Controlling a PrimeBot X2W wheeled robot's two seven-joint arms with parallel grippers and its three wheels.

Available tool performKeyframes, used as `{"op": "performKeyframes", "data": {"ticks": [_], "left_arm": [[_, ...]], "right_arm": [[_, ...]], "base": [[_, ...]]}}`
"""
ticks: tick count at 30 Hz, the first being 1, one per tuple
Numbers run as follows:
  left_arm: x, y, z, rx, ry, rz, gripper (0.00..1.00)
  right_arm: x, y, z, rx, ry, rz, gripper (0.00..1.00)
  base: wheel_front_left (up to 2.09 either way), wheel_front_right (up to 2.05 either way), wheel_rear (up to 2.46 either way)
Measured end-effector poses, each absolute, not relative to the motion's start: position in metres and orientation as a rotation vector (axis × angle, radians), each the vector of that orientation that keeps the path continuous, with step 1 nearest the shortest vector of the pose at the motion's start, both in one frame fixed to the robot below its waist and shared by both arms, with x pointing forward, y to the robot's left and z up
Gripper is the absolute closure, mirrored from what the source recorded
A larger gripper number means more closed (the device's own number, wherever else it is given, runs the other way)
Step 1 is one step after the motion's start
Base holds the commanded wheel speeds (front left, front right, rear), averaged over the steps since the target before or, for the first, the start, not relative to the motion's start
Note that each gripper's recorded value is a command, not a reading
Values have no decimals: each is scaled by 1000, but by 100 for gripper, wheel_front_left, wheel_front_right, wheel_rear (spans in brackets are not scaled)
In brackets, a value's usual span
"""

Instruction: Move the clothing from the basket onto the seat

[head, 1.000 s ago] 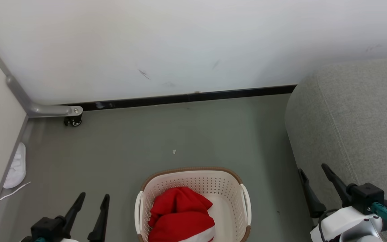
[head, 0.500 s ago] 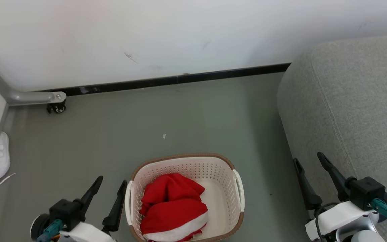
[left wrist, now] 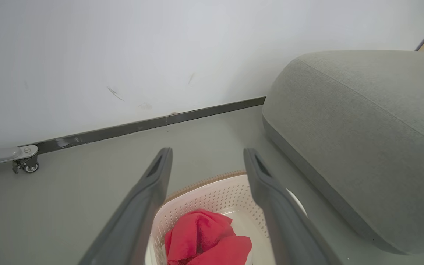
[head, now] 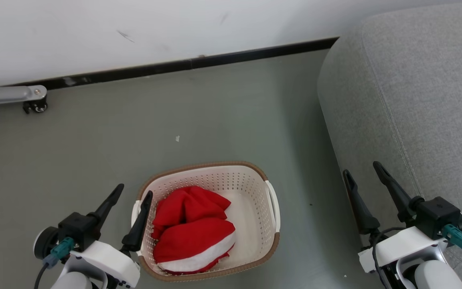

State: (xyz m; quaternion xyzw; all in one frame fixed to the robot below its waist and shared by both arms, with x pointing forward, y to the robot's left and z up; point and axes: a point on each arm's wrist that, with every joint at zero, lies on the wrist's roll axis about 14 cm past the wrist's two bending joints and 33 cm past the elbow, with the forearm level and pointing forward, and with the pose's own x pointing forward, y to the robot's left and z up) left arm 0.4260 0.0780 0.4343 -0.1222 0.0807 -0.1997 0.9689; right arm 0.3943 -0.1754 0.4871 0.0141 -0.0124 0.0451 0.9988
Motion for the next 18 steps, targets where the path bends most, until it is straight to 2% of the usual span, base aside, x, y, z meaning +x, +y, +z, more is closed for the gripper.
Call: {"op": "performKeyframes", "data": {"ticks": [18], "left_arm": [[458, 61, 401, -231, 219, -469, 0]], "right_arm": [[418, -180, 469, 19, 11, 79, 0]], "base": [[0, 0, 0]]}}
